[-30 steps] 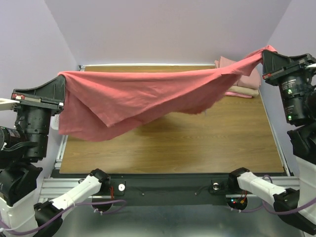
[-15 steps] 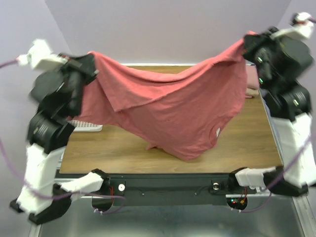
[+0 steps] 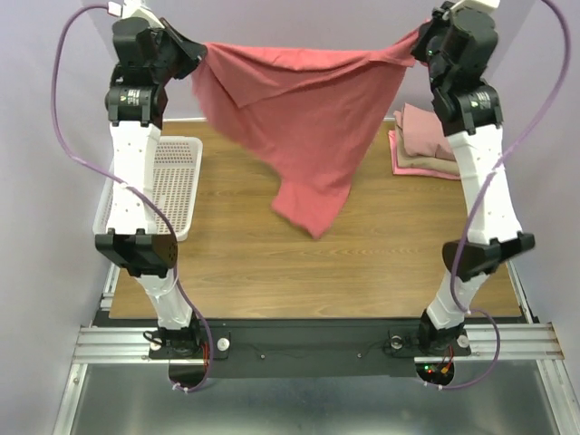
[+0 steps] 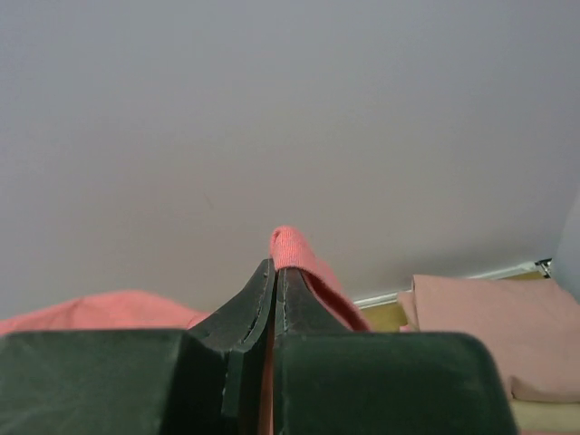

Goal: Fold and stack the t-shirts
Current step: Flatten the tshirt out

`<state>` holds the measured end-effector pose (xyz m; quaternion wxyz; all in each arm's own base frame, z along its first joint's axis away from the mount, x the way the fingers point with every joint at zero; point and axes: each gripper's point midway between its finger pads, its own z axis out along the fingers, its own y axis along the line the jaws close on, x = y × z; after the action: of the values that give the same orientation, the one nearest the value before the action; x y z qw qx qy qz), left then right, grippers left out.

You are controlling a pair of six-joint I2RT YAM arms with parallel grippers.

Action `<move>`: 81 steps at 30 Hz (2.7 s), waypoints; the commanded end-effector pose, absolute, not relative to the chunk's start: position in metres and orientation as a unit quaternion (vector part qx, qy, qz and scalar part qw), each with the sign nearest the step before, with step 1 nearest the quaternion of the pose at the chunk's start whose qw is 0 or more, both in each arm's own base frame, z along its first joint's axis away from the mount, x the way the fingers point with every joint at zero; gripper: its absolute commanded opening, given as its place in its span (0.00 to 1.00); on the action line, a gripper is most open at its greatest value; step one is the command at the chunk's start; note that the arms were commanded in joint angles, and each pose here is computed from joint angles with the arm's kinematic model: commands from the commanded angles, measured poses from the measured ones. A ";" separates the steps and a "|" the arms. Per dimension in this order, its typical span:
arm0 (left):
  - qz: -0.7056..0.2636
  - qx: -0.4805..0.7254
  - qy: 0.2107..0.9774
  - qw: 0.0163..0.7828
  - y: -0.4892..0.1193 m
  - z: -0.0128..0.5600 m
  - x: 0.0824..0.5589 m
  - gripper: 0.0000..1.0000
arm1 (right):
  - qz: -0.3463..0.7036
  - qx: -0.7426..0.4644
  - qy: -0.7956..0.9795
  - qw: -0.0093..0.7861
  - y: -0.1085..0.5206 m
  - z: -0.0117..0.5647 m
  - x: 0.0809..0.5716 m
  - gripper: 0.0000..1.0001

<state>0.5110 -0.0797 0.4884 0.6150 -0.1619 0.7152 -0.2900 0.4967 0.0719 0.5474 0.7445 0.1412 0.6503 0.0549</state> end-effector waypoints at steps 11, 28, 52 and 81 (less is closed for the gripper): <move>-0.271 -0.175 0.788 0.524 -0.061 0.355 0.426 0.00 | 0.090 0.138 0.657 0.735 0.044 0.484 0.351 0.00; -0.160 -0.252 0.886 0.355 -0.067 0.149 0.299 0.99 | 0.166 0.237 0.871 0.396 0.070 0.178 0.220 0.88; -0.158 -0.185 0.887 0.392 -0.167 0.178 0.389 0.98 | 0.173 0.069 0.899 0.396 0.158 0.137 0.445 1.00; -0.123 -0.154 0.908 0.370 -0.204 0.126 0.462 0.98 | -0.011 0.226 0.917 0.328 0.011 0.018 0.480 1.00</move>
<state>0.4444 -0.1991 0.1032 0.3402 -0.1609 0.9189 -0.1182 0.5035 0.0495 0.0376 0.3670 0.1806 0.9123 0.0226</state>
